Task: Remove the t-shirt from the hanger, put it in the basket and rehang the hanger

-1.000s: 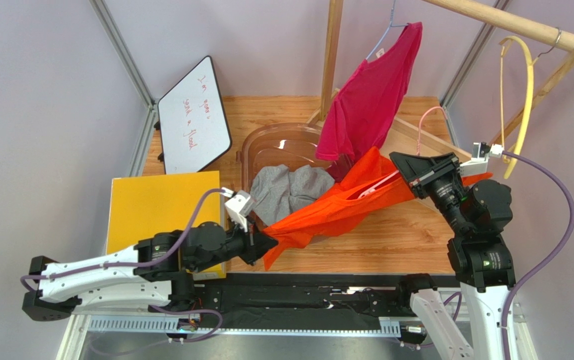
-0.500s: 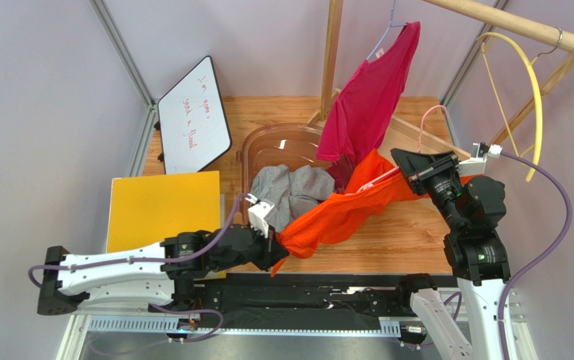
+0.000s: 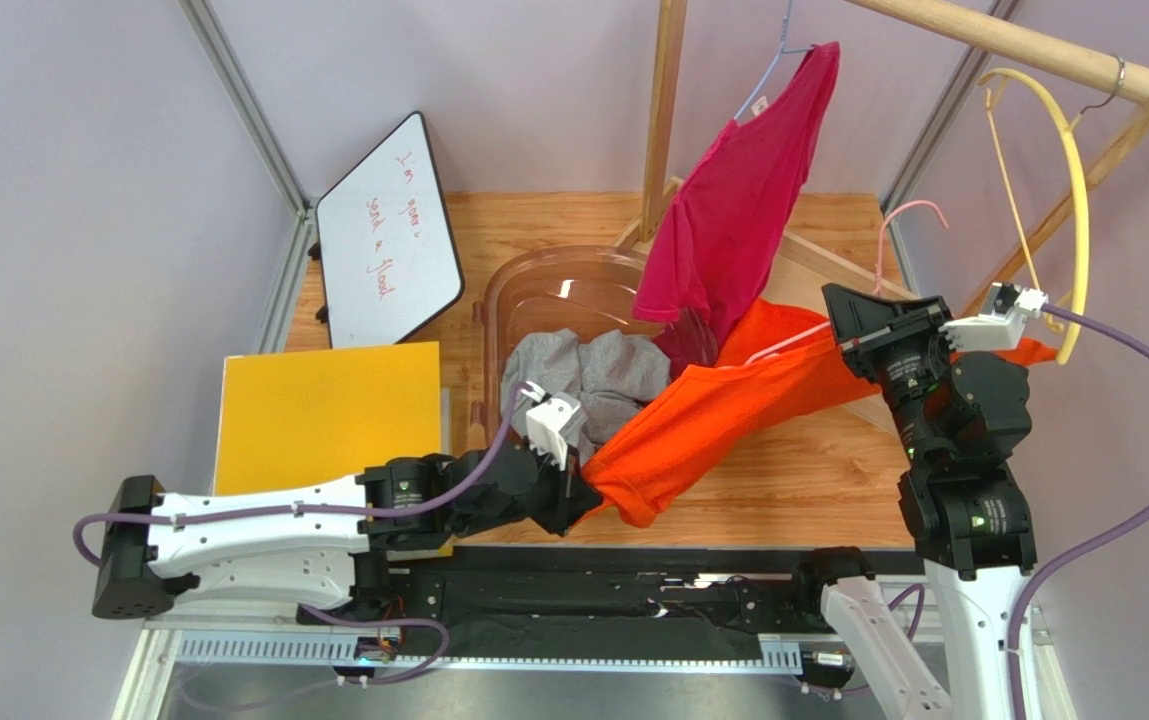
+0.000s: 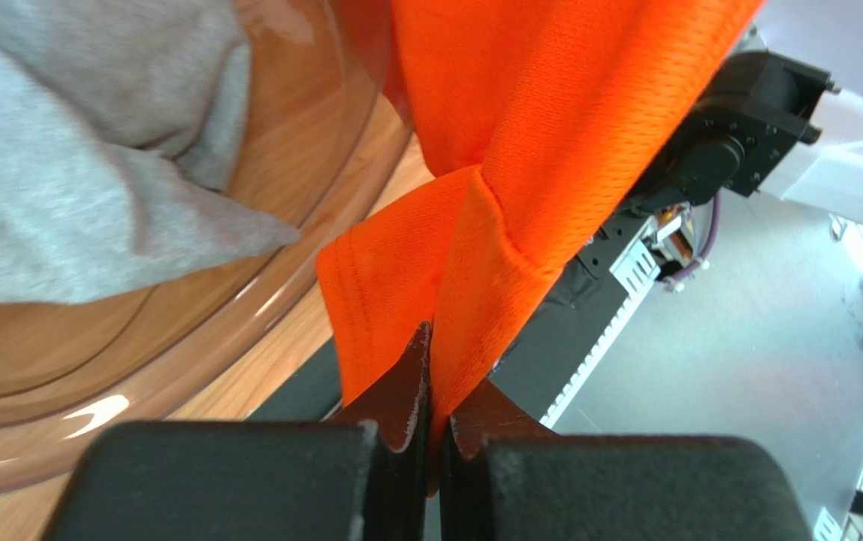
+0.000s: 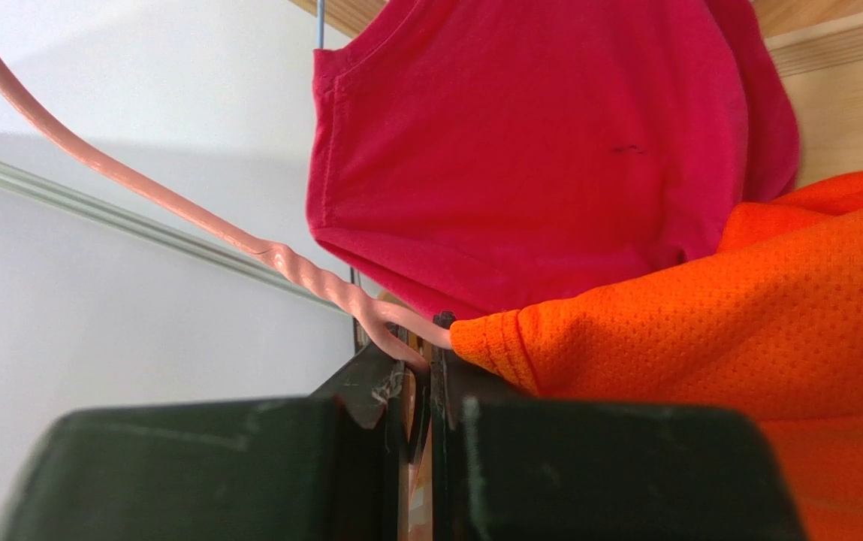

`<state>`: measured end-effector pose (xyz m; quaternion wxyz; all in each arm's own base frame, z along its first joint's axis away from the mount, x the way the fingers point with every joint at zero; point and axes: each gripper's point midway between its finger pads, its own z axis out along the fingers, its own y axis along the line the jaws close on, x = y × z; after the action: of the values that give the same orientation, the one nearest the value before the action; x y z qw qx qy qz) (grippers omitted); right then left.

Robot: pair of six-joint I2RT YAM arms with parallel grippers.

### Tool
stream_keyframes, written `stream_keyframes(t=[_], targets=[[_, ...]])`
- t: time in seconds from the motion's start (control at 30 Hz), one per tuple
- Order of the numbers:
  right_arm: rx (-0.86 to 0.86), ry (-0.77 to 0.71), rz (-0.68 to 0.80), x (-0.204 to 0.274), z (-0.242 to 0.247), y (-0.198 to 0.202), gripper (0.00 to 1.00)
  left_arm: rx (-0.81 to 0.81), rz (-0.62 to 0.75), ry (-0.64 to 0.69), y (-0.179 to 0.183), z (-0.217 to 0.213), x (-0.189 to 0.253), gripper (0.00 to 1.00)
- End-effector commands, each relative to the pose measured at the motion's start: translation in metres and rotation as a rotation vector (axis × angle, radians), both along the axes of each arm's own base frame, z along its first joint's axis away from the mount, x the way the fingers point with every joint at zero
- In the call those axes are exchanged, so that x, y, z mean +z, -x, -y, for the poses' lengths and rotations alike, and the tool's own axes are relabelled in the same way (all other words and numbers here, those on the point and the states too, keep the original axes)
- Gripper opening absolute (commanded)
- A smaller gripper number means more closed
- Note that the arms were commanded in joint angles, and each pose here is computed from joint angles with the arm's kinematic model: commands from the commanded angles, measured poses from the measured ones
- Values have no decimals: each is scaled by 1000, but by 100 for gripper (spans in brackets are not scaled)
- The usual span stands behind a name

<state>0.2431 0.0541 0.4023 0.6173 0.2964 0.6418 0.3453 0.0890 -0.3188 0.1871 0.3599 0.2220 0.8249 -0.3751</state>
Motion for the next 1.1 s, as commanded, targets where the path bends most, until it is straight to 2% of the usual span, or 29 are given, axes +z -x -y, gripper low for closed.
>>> stream_keyframes(t=[0.0, 0.2, 0.4, 0.47, 0.6, 0.73, 0.8, 0.93, 1.07], targets=[[-117, 35, 46, 7, 22, 2, 0, 86, 24, -4, -9, -25, 3, 0], [-134, -66, 51, 2, 23, 3, 0, 137, -15, 27, -8, -41, -10, 0], [-2, -241, 47, 5, -3, 5, 0, 177, -16, 6, -11, -51, -19, 0], [73, -343, 33, 2, -17, 5, 0, 166, -23, 7, -9, -48, -19, 0], [219, -456, 29, 3, -41, 4, 0, 119, -30, 16, -5, -34, -17, 0], [383, -435, 1, 16, -66, 16, 0, 64, -1, 10, -5, -11, -7, 0], [402, -411, 0, 22, -69, 22, 0, 28, 10, 4, -6, 9, 2, 0], [226, -267, 19, 26, -40, 34, 0, -22, 25, -51, -7, 35, 1, 0], [217, -269, 70, 47, -35, 52, 0, -53, 18, -52, -7, 51, -8, 0]])
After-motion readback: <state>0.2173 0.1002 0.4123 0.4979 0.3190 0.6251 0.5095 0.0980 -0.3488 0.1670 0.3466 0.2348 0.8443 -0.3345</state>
